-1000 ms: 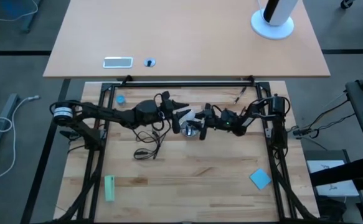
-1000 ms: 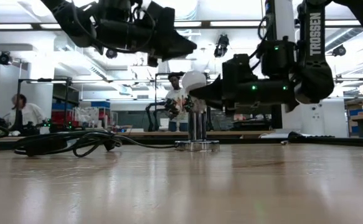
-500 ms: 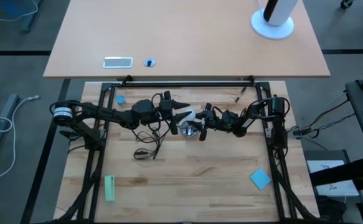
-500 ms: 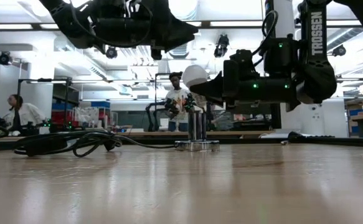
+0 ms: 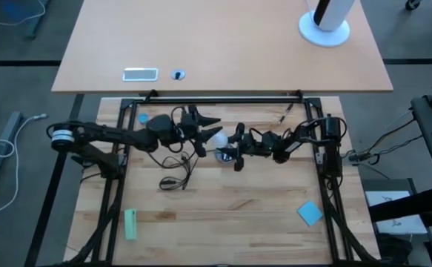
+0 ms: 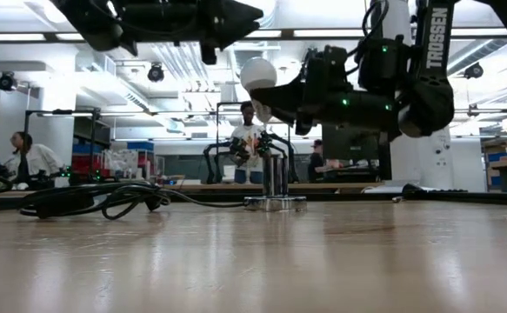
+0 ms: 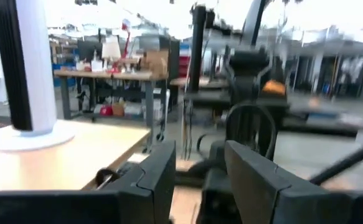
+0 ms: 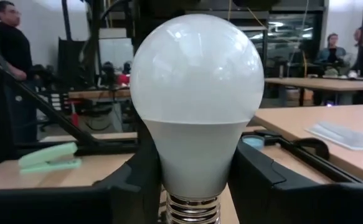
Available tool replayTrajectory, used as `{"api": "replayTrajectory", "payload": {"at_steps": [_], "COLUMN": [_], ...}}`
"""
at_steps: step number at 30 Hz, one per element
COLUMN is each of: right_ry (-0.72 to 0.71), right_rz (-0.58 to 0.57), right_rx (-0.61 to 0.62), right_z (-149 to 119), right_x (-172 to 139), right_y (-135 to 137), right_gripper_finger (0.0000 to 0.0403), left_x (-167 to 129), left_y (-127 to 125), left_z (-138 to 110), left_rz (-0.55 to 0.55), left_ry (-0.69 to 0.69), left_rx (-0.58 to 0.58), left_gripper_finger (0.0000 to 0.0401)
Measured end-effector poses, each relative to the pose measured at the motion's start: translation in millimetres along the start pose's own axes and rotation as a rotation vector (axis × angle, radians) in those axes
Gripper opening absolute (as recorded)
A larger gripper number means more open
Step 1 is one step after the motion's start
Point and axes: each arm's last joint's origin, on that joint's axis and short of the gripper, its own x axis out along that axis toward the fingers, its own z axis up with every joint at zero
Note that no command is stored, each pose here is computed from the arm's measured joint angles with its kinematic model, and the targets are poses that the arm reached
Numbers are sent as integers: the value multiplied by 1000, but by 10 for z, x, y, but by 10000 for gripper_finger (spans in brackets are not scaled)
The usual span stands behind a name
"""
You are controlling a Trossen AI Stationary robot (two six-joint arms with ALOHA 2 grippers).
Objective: Screw lightbulb
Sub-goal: Insert the white lightbulb into the metal lamp
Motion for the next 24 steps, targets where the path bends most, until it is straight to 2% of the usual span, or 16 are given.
{"api": "replayTrajectory", "payload": {"at_steps": [3,8,13,19,24], "right_ry": [2,-5,-13,-4,1], "right_rz": [31,51,46,23,22], "right_rx": [6,26,21,19,18], "right_z": [2,37,63,71,66], "right_x": [-12,-21,-21,-20,-24], "right_y": [5,39,35,35,35], "right_gripper_finger": [135,137,135,137,135], "left_x": [-66,-131,-129,-124,-116], "left_y": [5,1,-39,-55,-56], "left_z": [-33,-69,-141,-345,-523], "left_rz": [3,-25,-83,-89,-84], "left_ry": [124,231,258,316,279], "left_rx": [46,56,31,13,-33], "left_gripper_finger": [126,138,179,245,278]}}
